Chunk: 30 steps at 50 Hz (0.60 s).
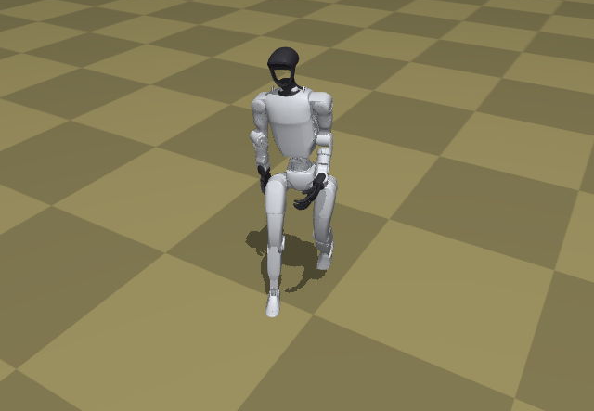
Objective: Walk run
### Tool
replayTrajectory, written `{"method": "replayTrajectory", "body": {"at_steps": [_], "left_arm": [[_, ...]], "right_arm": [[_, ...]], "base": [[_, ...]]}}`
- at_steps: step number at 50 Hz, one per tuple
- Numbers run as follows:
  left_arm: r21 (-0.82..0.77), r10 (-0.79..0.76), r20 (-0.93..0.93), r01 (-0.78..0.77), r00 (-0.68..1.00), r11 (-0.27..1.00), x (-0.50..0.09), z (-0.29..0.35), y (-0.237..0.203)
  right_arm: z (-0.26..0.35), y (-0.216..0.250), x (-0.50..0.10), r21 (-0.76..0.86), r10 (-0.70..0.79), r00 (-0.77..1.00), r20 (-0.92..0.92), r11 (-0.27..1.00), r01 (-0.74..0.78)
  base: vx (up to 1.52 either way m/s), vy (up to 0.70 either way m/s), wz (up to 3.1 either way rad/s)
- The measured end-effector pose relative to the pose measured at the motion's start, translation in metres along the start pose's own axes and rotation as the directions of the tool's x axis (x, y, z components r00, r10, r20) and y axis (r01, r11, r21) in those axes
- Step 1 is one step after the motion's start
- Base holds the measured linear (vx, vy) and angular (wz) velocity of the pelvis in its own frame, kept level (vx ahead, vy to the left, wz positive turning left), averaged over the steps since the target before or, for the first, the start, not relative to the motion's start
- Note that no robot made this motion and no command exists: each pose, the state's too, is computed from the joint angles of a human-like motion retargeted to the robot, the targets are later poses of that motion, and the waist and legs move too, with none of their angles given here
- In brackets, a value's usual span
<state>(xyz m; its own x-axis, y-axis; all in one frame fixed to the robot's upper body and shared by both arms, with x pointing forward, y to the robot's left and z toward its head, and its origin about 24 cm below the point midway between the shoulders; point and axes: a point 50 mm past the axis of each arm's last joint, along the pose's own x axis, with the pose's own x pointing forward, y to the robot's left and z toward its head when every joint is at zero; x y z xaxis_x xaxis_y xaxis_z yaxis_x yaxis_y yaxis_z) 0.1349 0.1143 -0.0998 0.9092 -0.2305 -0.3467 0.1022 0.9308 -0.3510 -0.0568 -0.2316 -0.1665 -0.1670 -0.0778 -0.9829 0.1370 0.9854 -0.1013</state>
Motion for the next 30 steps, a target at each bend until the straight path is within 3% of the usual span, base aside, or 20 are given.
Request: {"method": "replayTrajectory", "body": {"at_steps": [10,18,25,30], "left_arm": [[0.013,-0.025,0.056,0.025,0.998,1.000,0.004,0.012,0.000],[0.002,-0.003,0.077,0.003,0.997,1.000,0.001,0.014,-0.001],[-0.057,0.087,0.038,-0.085,0.995,0.995,-0.004,0.004,0.005],[-0.105,0.144,0.005,-0.142,0.990,0.984,-0.013,-0.005,0.012]], "right_arm": [[0.129,-0.037,-0.031,-0.032,-0.187,0.903,0.388,0.976,0.215],[0.183,-0.063,-0.064,-0.025,-0.304,0.753,0.584,0.920,0.391],[0.168,-0.043,-0.050,-0.043,-0.244,0.782,0.573,0.944,0.326],[0.093,-0.006,-0.014,-0.161,-0.087,0.922,0.377,0.974,0.158]], "base": [[0.65,-0.30,0.58],[0.72,-0.15,0.44],[0.84,-0.13,0.23],[1.18,-0.04,-0.26]]}}
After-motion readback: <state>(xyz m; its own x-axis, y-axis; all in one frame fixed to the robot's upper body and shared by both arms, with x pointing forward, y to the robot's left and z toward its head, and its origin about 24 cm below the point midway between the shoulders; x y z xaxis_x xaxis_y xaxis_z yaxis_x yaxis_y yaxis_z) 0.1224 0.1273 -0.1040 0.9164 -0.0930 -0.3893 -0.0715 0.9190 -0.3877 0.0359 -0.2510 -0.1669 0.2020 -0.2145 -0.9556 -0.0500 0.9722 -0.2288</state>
